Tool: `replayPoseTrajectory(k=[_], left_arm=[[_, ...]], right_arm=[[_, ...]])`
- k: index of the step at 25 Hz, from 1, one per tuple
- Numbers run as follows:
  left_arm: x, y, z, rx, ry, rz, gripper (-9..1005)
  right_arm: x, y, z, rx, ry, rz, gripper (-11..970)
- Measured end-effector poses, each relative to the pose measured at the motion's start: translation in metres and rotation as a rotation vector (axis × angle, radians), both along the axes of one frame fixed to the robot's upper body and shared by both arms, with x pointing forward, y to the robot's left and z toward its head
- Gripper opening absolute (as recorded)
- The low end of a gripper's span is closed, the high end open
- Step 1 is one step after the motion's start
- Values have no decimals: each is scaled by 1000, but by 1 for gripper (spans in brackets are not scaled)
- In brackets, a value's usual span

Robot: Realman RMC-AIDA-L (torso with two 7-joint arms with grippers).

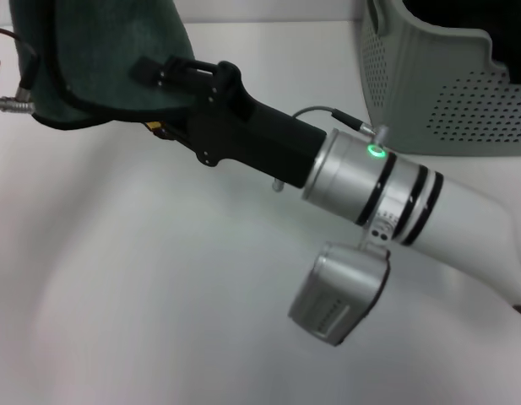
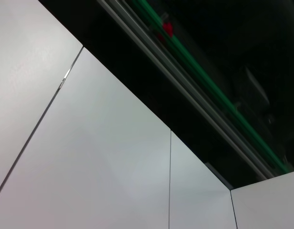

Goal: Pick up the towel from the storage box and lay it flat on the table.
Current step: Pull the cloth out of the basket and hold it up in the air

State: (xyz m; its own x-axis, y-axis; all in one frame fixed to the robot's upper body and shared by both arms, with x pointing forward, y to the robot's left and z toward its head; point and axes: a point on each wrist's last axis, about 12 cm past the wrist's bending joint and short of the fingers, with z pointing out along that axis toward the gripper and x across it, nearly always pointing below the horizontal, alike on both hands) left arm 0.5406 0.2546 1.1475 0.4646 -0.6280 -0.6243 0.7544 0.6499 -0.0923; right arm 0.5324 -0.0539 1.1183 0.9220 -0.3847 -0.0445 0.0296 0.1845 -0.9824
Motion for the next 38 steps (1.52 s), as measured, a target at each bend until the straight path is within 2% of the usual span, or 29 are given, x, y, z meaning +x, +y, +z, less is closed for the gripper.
replayPoseTrajectory(k=[7,19,20,22,27,32,38], left_arm=[[0,-1,-1,1,3,3,7],[-2,0,-2,-24,-11,30,7],[-3,2,-2,-30,-14,36,6],[-7,6,-4,-41,-19,54,6],[-9,8,-5,-48,-17,62,6],[-8,7,-5,-49,-11,50,7],[-6,7,-6,-45,9,55,6]], right_arm=[[14,9,10,-16,-23,8,314],[3,17,10,27,78,77,313],[4,14,15,123,186,86,312],[7,9,19,208,277,98,312],[26,-10,25,440,611,160,312],[37,-16,26,487,773,216,311],[35,-8,22,437,891,273,282]])
